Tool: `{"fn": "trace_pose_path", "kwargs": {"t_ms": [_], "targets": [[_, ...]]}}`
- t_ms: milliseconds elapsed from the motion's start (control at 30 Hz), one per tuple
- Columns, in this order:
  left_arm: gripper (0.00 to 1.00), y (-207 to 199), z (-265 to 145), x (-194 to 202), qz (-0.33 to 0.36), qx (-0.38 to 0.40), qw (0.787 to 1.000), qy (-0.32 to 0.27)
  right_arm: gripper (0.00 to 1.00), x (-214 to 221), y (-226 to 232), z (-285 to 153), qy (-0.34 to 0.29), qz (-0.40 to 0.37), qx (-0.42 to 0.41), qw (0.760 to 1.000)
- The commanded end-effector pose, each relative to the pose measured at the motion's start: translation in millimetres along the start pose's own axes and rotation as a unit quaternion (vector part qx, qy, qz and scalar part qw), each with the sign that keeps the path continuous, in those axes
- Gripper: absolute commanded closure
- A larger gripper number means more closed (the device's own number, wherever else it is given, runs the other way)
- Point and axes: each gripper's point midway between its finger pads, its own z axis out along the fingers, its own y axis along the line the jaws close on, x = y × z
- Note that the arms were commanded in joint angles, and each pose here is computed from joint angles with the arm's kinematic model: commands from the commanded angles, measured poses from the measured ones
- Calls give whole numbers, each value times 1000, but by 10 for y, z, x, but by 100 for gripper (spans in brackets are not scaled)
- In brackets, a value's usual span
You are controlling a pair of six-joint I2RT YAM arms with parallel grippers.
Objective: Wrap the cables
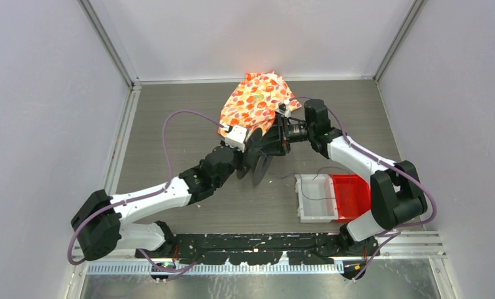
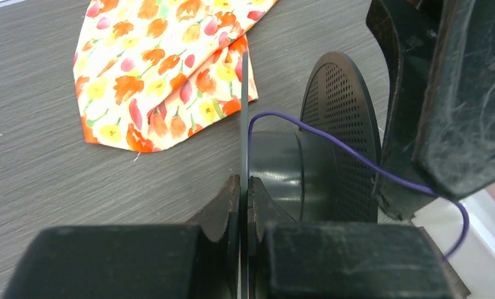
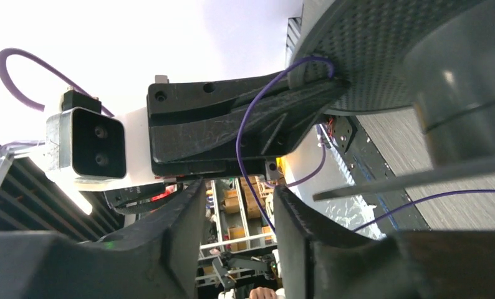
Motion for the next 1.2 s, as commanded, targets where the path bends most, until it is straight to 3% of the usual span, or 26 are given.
{"fn": "trace_pose_path", "kwargs": {"t_ms": [0,233,367,533,667,833,967,1167], "targets": [[100,50,-238,-545,-7,0,999,-50,46,105,256,-120,-14,-52,11,998],[100,303,-711,-831,37,2,999,-17,28,397,339,-390,-30,-123,100,987],[100,489,-1055,-1099,32,-3,999,-4,21,406,212,-600,-68,-192,184,962],[100,688,-1467,-1412,18,-30,999,21,18,54,-231,-946,-211,-295,289,886],[100,865,-1752,-1706,-21,-86,995,51,11,-152,-400,-1129,-307,-372,299,823],[100,767,-1855,-1825,-28,-68,993,97,10,-214,-466,-1120,-301,-436,317,787],[100,724,-1836,-1871,-39,-63,993,96,9,-171,-564,-973,-254,-463,317,788],[100,704,-1771,-1849,-40,-63,992,99,10,-11,-609,-885,-220,-435,301,820]]}}
